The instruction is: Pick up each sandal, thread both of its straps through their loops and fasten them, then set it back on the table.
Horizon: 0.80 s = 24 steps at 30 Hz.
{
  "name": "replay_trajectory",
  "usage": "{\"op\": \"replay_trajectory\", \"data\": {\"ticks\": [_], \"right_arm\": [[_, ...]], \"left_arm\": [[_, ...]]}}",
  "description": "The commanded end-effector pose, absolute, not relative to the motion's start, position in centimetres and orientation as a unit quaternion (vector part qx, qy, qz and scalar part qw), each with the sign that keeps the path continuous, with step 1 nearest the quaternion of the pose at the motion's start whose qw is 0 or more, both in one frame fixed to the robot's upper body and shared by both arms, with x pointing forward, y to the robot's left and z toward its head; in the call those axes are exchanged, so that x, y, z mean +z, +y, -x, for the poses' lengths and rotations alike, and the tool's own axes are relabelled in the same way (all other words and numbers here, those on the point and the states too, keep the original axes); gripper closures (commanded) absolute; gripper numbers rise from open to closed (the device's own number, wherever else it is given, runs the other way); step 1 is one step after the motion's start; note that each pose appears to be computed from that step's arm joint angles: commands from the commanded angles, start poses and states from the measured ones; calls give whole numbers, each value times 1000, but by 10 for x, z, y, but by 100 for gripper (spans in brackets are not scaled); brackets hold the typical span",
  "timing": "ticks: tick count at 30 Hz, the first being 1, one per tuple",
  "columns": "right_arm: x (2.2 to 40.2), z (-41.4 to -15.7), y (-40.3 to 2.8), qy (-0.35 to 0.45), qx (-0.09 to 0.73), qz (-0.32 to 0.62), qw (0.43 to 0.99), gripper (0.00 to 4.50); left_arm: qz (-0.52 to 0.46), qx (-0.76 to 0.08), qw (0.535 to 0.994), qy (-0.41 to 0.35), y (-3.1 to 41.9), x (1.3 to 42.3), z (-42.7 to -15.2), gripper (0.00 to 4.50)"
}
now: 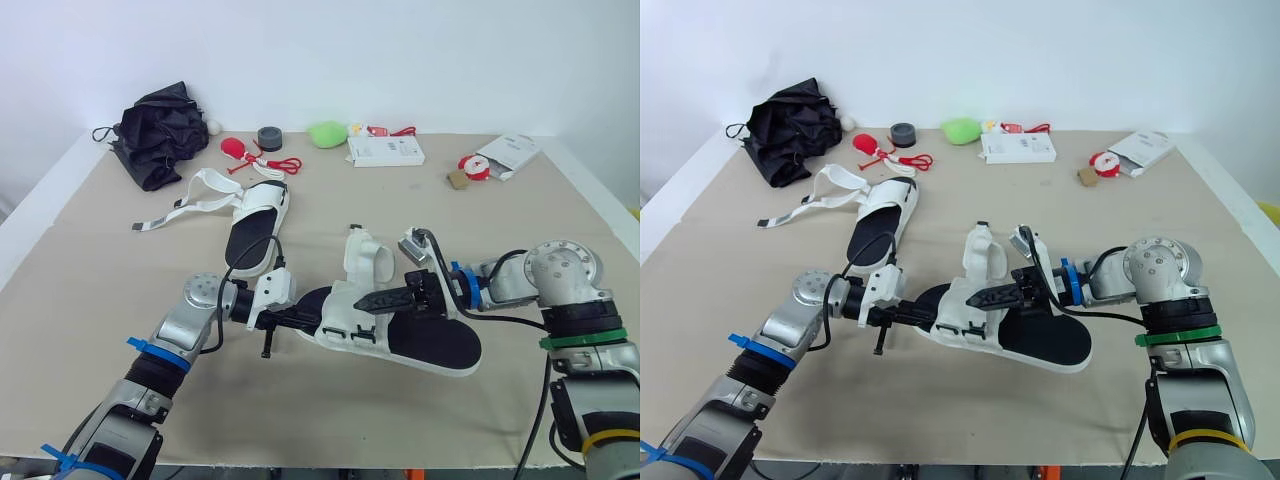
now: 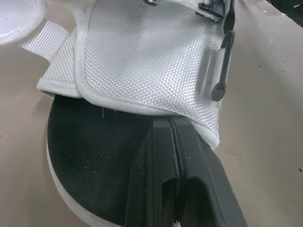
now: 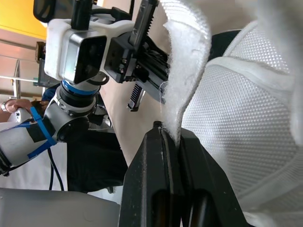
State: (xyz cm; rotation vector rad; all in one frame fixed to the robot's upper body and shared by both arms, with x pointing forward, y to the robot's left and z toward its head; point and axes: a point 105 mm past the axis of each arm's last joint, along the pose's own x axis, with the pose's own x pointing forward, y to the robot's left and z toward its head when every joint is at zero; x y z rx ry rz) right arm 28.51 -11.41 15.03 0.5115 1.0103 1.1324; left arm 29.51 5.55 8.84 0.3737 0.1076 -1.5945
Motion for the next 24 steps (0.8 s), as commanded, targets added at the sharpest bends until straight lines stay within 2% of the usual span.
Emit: {"op": "replay_trajectory", "data": {"ticks": [1,4,10,16,24], "right_arm": [[144,-286,-112,464,495,-229,698,442],[127,-289,-112,488,466,-223,703,442],[129,-289,-107,490,474,-212,700,442],[155,-280,-99,454,535,-229,675,442],[161,-279,-101,445,543,-243,670,442]], "left_arm": [[-155,-715,665,149,62,41,-281,450],[-155,-715,665,149,62,41,-280,450],[-154,-715,665,151,63,39,-278,450],[-154,-714,666,152,64,38,-278,450],[-159,-715,663,157,65,36,-276,450]]}}
